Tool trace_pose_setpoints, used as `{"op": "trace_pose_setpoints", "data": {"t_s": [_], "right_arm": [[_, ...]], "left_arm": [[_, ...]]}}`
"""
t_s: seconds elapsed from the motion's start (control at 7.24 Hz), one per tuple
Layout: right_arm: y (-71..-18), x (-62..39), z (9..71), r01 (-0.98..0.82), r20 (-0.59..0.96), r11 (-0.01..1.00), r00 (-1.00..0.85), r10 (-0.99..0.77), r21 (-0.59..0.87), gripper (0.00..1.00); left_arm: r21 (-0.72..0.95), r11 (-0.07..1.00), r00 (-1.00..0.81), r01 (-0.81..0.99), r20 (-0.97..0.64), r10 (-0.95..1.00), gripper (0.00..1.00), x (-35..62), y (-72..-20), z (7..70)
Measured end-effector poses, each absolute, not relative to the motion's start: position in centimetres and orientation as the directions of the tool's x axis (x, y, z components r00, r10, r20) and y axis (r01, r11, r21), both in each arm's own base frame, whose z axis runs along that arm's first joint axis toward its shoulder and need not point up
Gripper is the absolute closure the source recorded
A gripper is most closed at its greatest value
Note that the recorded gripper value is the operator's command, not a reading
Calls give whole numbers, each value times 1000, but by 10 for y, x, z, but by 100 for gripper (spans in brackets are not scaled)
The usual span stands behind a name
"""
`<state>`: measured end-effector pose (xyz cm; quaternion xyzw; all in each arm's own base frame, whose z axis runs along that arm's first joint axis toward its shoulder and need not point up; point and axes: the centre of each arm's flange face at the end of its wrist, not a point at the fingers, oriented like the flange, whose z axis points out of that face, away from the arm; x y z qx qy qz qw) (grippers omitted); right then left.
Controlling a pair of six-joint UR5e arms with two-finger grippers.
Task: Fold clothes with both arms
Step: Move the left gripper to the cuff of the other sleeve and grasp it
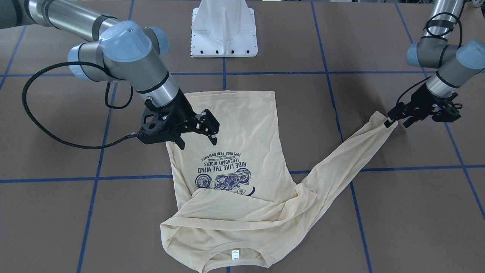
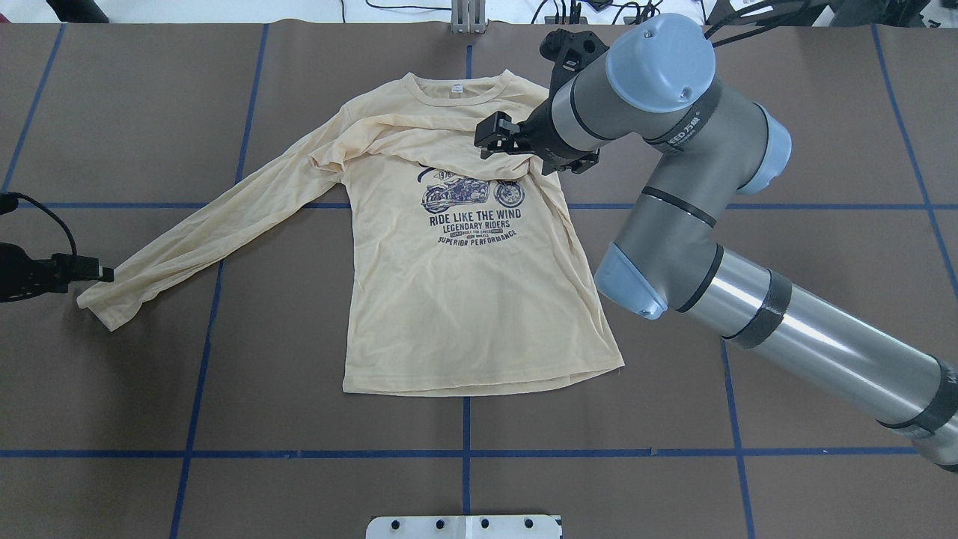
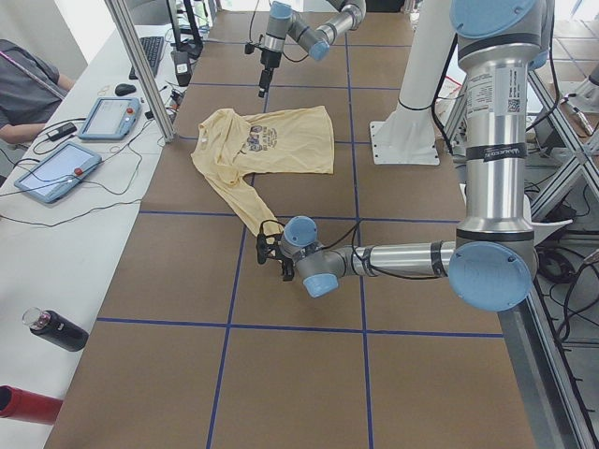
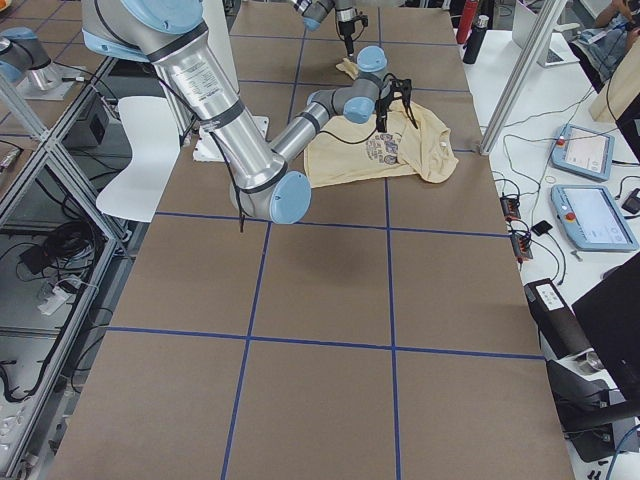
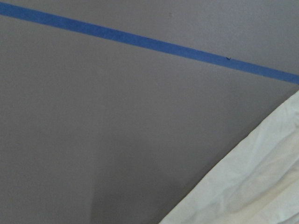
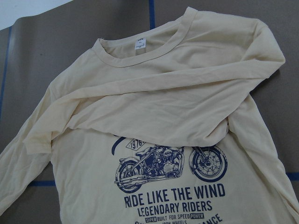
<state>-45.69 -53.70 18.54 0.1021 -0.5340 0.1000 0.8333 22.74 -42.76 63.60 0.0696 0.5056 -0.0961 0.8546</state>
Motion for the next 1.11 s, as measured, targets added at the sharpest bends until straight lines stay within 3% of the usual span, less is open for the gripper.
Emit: {"op": "trace_pose_setpoints", "data": {"t_s": [0.55,1.11], "right_arm": [[-537,-456,186,-269,911,961,408,58,59,1],[-537,-456,188,-270,910,961,410,61,57,1]], "left_arm": [[30,978,464,206,-883,-71,33,235,-415,628],[30,980,464,199,-883,-67,36,233,-408,625]]}}
